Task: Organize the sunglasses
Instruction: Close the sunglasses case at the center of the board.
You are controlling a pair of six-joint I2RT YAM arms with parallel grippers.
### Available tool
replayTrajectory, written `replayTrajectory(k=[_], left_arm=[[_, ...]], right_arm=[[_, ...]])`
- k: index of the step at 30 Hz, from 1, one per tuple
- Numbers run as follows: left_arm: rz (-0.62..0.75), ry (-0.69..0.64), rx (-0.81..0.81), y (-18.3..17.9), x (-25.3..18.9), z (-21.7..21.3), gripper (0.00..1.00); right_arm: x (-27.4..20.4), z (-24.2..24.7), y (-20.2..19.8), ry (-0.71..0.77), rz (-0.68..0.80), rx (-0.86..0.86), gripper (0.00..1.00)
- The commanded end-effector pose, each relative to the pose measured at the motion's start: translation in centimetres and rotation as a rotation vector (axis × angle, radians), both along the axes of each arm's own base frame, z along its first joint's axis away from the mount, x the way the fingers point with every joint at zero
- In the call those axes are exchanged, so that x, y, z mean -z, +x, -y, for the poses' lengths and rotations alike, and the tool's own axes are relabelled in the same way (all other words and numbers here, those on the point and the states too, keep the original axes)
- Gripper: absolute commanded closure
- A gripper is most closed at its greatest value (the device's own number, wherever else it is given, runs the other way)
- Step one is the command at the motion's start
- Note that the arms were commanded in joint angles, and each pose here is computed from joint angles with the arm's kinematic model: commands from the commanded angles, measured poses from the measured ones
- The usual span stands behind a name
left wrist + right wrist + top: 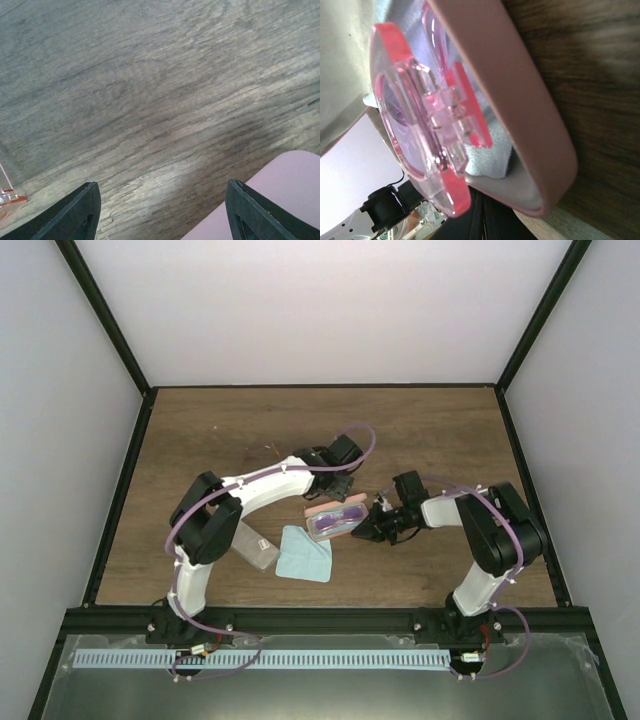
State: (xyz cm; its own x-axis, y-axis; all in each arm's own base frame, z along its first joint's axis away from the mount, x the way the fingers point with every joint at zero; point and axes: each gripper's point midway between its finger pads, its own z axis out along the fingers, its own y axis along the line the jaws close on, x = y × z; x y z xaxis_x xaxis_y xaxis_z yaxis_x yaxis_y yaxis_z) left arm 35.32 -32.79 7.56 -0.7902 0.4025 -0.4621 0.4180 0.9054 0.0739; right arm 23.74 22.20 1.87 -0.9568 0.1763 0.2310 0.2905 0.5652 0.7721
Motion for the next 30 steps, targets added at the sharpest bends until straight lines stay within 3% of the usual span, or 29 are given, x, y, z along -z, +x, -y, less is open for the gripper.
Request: replayTrajectory(k=[1,14,30], left_arm=[[-0.027,0.015,0.037,-1.8,0.1,-0.1,0.3],[-0.04,0.026,0.03,-2.3,1.0,-0.8,0.3],[-0.082,0.005,0.041,-3.8,2.3,0.3,0.3]], right_arm=[[2.0,0.9,-0.2,-0.089,-0.07,0.035,0.99],[0.8,2.7,-1.4,-0.177,0.001,0.011,0.99],[0.8,4.1,1.0,-0.22,0.042,0.05,0.99]])
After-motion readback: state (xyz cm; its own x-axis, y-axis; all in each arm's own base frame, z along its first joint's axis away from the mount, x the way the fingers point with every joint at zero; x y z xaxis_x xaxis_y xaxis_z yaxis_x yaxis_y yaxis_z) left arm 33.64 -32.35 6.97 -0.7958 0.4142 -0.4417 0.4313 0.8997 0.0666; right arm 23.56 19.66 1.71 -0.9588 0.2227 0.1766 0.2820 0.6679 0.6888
